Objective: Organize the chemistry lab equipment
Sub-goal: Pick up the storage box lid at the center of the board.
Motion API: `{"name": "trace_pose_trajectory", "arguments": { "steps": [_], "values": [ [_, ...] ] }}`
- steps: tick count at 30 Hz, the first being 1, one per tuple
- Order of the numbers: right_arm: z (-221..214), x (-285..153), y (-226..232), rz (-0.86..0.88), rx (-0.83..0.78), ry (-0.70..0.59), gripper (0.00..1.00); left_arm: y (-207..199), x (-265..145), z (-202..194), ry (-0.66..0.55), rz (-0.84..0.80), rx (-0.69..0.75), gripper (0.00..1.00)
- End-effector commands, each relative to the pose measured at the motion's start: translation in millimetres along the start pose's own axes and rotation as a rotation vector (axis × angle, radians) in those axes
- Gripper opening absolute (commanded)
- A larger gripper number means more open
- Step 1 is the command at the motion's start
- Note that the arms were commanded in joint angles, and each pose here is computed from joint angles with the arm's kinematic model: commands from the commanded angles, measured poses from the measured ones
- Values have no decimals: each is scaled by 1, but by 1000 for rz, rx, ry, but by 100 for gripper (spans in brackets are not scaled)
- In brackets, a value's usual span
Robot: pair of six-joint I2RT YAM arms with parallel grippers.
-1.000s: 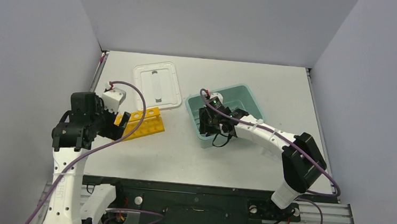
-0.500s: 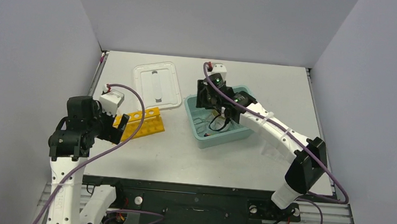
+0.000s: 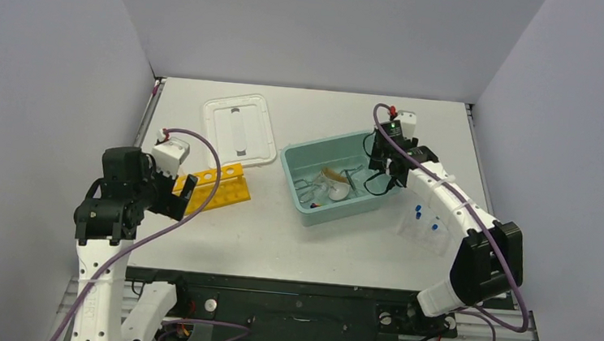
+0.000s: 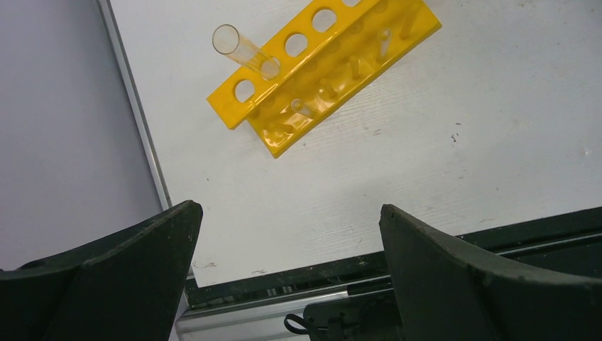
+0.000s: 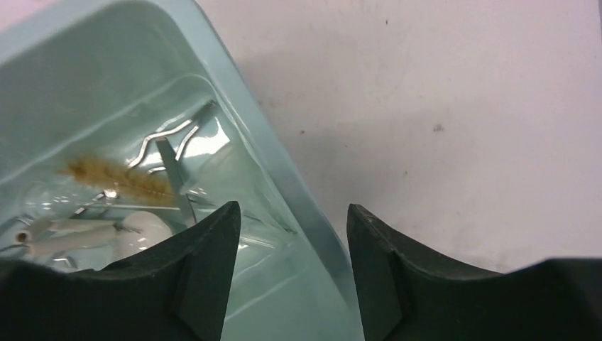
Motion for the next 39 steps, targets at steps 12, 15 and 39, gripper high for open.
{"name": "trace_pose_trajectory", "arguments": {
  "steps": [12,15,39],
  "values": [
    [-62,-42,-1,15,104,-54,42,1,0,7,-35,1,13,97],
    [-72,-52,-7,-30,127,-68,45,1,0,5,-31,1,21,97],
    [91,-110,291,480,-63,-241,64,3,-4,3,-11,9,30,97]
  ]
}}
Point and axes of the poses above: each gripper's point midway between its finger pads, its own x axis out along the fingers, its own y axis along the line the jaws close on, z = x × y, the point moved 5 cm from there along -x, back along the fingers, and after that the axes turned 5 degrees about -x, right-handed, at the moved point
